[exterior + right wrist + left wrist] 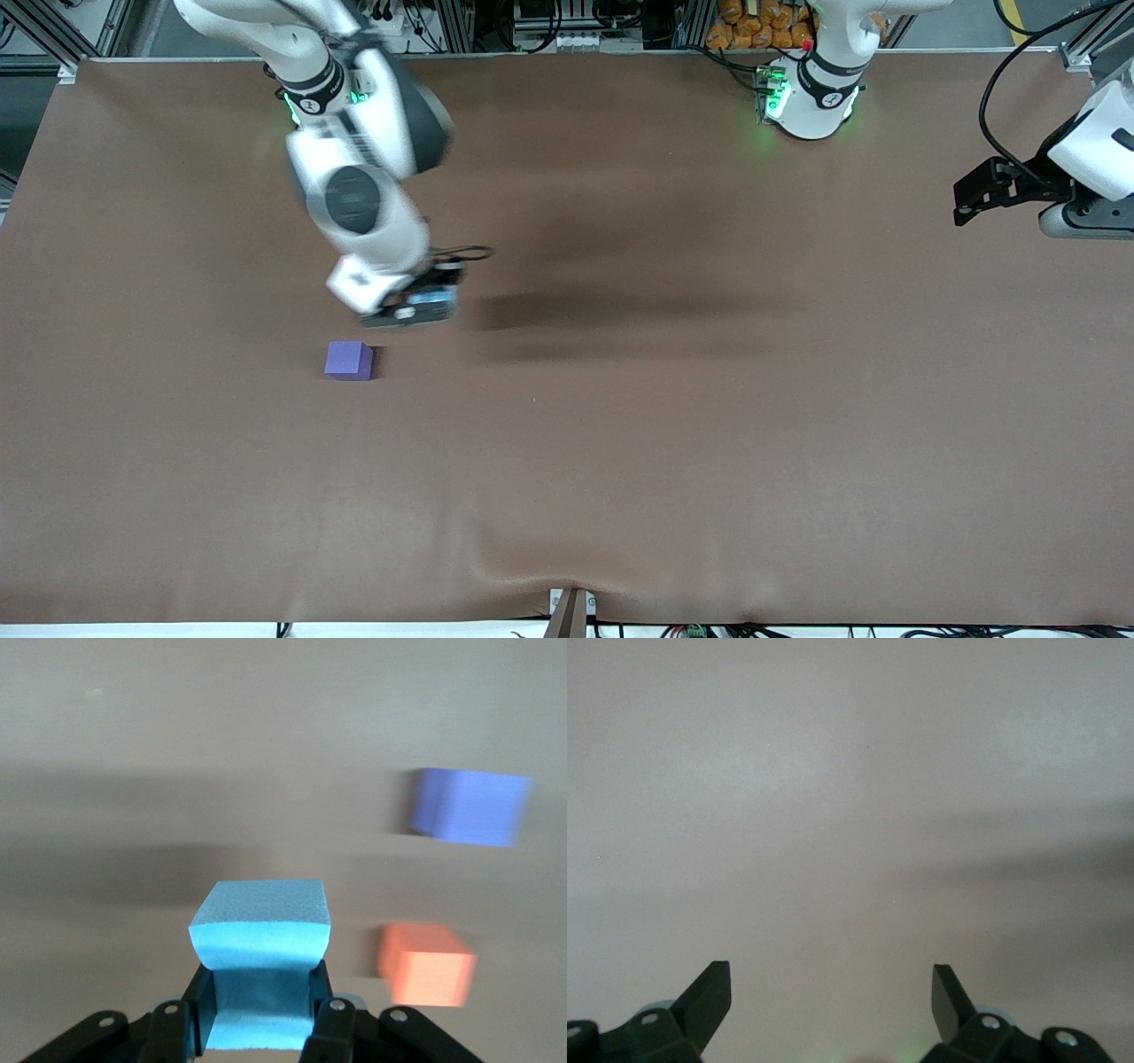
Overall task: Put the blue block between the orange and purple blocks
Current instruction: 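Carry the blue block between the orange and purple blocks, then lower the blue block and open the right gripper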
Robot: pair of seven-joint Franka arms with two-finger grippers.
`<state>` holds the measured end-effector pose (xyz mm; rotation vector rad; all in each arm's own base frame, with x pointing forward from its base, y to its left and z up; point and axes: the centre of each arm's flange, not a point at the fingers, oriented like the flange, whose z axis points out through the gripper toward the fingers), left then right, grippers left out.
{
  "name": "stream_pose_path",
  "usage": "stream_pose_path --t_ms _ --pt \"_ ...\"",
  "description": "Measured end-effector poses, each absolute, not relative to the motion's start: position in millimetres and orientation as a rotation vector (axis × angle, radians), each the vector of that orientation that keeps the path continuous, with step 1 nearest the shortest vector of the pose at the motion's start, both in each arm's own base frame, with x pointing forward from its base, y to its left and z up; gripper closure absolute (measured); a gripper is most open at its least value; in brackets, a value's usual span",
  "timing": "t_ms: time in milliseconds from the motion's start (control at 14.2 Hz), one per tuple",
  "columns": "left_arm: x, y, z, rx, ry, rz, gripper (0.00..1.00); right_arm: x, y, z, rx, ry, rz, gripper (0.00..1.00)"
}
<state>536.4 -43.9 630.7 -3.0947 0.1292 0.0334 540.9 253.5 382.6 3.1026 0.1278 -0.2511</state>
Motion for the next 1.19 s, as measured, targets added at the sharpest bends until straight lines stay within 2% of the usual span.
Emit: stream_pose_path --t_ms 281,562,1195 --pt "536 -44 631 -3.095 0.129 0.033 0.00 546 173 355 3.109 0.081 -0.299 0.54" --pt "536 -47 631 -3.094 0.139 0.032 0.00 538 123 308 3.135 0.138 -0.240 0.54" --pt "537 -62 639 -3.093 0.180 0.002 0.00 516 109 255 3.146 0.148 -0.175 0.54"
